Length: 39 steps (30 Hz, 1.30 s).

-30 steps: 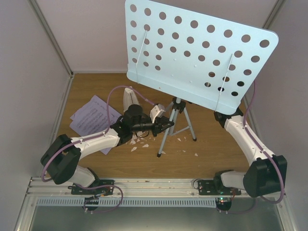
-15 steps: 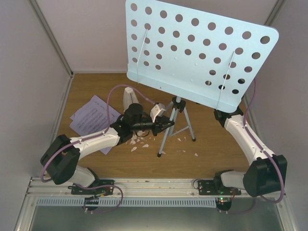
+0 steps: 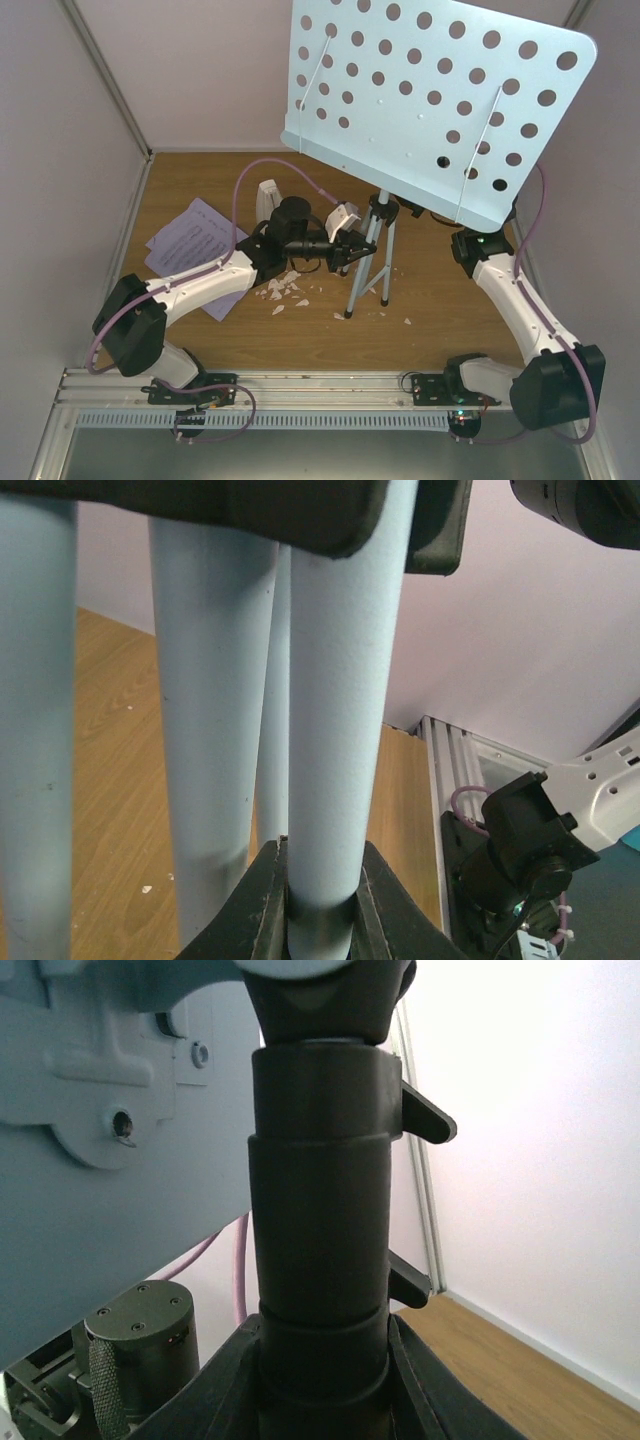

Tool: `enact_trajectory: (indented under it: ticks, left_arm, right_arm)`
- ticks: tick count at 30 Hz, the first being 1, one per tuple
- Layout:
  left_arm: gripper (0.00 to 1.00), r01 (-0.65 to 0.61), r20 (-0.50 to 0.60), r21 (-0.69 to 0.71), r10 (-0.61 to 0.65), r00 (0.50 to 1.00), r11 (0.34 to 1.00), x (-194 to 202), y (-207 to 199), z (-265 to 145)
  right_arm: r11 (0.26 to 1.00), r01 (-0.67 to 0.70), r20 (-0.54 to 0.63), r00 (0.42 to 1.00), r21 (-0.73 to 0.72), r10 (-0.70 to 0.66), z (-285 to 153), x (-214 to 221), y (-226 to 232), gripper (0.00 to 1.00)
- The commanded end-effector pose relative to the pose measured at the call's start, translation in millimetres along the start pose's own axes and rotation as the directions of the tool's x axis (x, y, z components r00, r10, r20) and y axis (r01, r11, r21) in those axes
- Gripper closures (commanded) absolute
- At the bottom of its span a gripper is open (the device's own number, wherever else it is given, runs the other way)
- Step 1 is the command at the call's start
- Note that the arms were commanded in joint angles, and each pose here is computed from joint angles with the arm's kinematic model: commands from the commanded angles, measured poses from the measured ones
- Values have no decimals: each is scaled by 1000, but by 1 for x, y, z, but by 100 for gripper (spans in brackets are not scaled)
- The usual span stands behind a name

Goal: Pack up the instrument practice props

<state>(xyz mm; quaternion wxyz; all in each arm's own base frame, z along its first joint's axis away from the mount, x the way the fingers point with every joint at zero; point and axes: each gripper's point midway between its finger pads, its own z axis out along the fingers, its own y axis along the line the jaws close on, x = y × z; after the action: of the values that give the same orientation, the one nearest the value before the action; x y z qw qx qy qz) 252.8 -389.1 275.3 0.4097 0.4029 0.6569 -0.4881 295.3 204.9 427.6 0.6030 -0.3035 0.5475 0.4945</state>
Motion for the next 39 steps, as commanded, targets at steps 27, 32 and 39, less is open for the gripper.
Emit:
enact_trajectory:
  ticks: [27, 32, 39]
  left_arm:
    - [100, 113, 130, -149, -94, 987, 982, -69, 15, -20]
    - [98, 156, 32, -176, -153, 988, 972, -28, 34, -5]
    - [56, 173, -78, -203, -192, 978, 964, 17, 45, 2]
  right_arm:
    - [628, -665, 403, 746, 405, 530, -68, 137, -100, 99]
    - [595, -669, 402, 743, 445, 535, -73, 153, -109, 100]
    - [557, -680, 425, 733, 477, 531, -83, 168, -114, 100]
